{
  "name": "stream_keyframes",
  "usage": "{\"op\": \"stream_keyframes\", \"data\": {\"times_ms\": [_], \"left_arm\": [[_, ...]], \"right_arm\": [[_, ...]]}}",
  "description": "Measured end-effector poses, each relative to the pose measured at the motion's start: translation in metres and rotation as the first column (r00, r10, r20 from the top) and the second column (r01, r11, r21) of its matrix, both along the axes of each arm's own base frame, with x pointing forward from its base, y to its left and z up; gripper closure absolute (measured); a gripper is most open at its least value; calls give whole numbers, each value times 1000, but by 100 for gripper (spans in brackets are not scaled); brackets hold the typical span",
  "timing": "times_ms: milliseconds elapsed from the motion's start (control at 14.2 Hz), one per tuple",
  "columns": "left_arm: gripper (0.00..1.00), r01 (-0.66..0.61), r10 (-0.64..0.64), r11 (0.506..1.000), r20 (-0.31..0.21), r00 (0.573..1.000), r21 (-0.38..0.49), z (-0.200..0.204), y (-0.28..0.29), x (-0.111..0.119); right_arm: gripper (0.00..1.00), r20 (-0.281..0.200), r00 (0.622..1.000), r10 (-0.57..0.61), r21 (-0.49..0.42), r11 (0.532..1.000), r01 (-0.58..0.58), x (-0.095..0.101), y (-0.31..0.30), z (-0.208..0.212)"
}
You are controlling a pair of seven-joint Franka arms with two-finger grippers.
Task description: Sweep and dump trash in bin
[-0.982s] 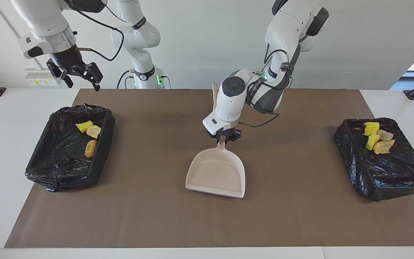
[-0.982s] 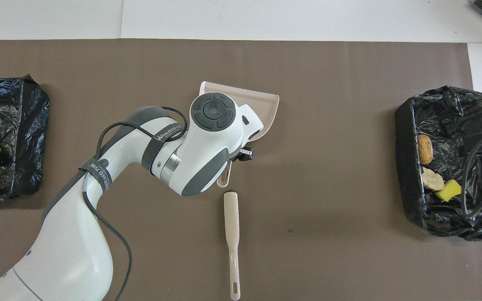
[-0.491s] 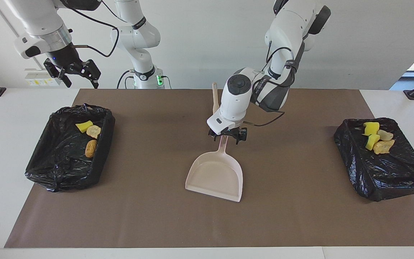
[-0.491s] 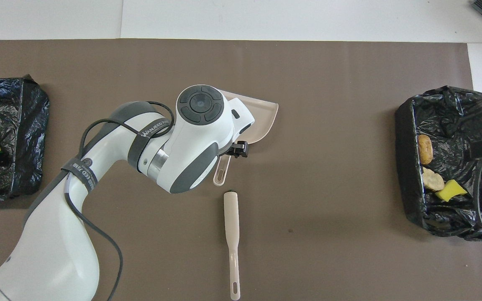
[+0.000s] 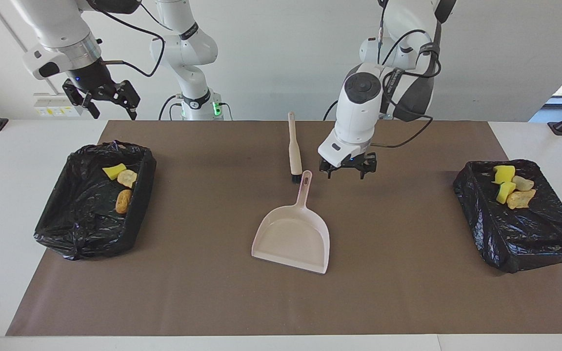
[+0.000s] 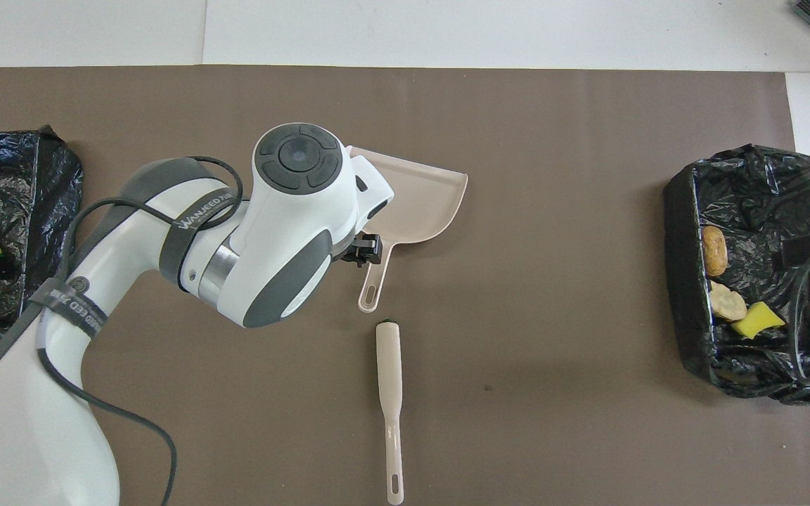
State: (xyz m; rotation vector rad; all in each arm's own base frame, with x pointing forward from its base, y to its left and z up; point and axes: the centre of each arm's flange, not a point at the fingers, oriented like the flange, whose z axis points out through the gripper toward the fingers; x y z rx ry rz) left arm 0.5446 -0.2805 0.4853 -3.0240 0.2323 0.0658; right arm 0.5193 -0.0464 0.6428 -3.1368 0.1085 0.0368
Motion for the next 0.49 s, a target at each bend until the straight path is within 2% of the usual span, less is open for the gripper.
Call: {"op": "stream_keyframes", "data": {"times_ms": [140,281,491], "left_arm": [[0,-25,24,1000,34,999,19,30,44,-13],[0,-25,25,1000,38,999,11,59,84,-26],[0,9,-5,996,43,999,-90,98,152,-29]], "right_arm": [[0,-1,1000,0,-10,1000,0,0,-1,0],[0,0,1000,1,-25,1000,-1,0,-2,0],[0,1,1000,4,-28,1000,-4,0,-1,0]]}}
